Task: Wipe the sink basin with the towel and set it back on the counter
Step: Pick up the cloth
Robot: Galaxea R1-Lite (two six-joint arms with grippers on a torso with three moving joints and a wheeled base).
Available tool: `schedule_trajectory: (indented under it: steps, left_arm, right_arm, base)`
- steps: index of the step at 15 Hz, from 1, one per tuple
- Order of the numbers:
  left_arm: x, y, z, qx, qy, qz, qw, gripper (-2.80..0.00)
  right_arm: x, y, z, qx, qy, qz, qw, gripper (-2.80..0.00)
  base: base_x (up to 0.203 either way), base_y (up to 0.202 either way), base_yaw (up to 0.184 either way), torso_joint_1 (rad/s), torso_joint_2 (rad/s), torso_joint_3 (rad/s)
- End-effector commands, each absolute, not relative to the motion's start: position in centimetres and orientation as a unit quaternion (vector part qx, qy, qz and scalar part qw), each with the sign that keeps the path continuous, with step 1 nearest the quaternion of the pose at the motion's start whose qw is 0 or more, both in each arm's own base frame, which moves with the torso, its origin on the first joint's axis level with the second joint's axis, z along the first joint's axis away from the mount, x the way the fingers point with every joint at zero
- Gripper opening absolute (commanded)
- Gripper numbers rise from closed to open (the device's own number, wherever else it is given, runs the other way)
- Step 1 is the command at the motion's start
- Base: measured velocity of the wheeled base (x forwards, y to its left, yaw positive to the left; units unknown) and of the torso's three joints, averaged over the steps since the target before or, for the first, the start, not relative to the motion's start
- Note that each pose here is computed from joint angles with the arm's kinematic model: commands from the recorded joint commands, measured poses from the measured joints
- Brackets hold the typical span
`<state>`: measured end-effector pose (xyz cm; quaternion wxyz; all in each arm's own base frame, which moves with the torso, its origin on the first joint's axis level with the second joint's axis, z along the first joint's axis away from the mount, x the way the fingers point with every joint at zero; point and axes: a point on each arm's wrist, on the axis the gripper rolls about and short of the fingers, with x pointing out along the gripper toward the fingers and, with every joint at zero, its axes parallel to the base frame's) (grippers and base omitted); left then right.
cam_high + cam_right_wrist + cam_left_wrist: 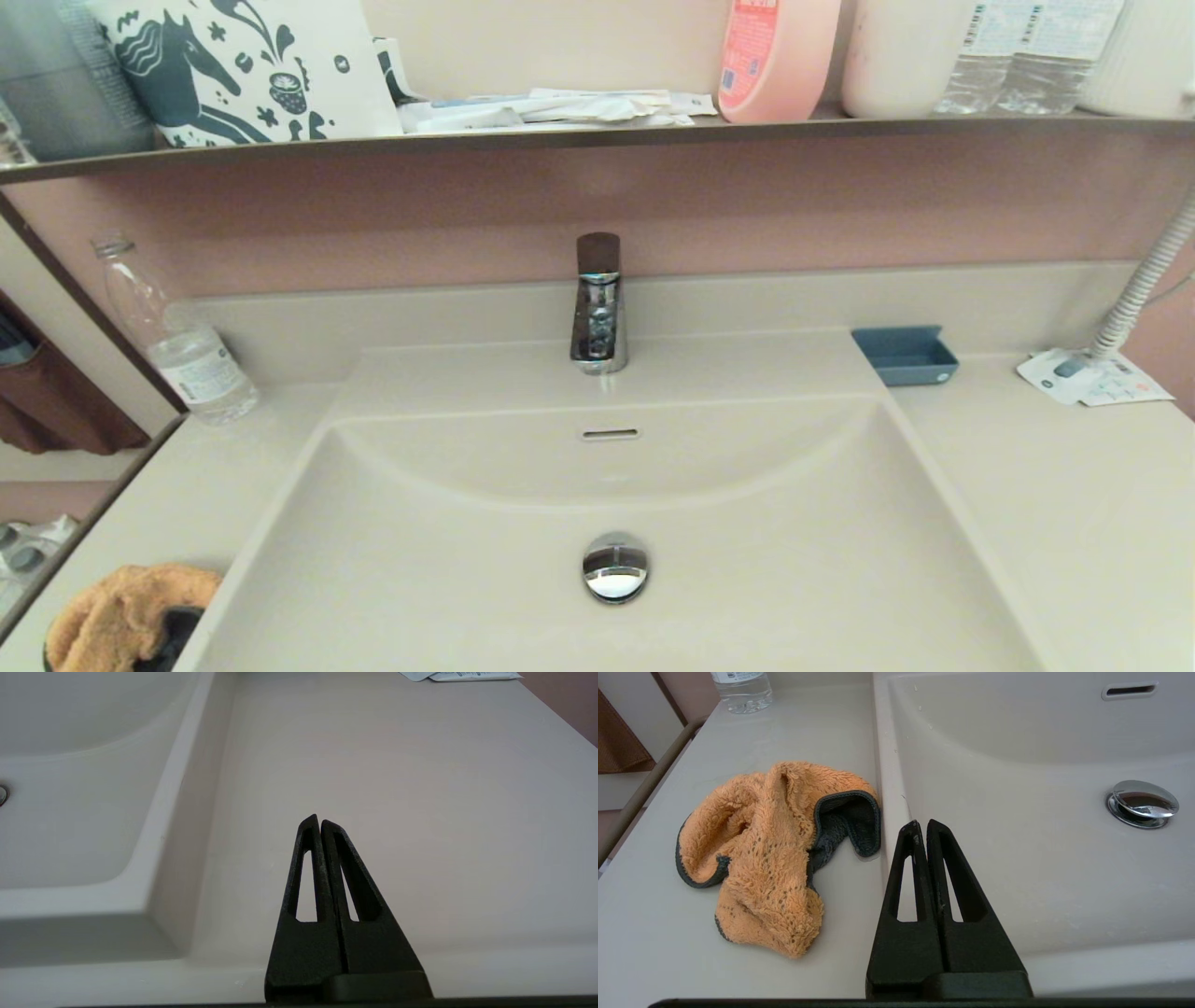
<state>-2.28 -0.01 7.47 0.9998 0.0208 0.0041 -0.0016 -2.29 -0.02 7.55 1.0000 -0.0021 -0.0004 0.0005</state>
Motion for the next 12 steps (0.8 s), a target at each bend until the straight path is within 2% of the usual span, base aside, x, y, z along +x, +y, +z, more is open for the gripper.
schedule_trajectory:
  steps: [1, 9, 12]
  left_arm:
    - [-2.3, 0.0, 7.5, 0.021, 0.005, -0.002, 1.0, -2.8]
    - [-2.3, 0.0, 7.6, 0.026, 0.001, -0.002, 1.0, -2.8]
    - [-2.4, 0.0, 10.7, 0.016, -0.009, -0.002, 1.0, -2.8]
  right_arm:
    - [-2.3, 0.0, 7.5, -0.002, 0.0, 0.001, 1.0, -2.8]
    - [-2.3, 0.0, 7.5, -0.002, 0.0, 0.0, 1.0, -2.8]
    - [-2.3, 0.0, 7.5, -0.002, 0.0, 0.001, 1.0, -2.8]
  base:
    - [0.0, 0.0, 0.0, 0.0, 0.0, 0.0]
    - [0.0, 0.0, 0.0, 0.0, 0.0, 0.0]
    - [0.0, 0.0, 0.0, 0.0, 0.0, 0.0]
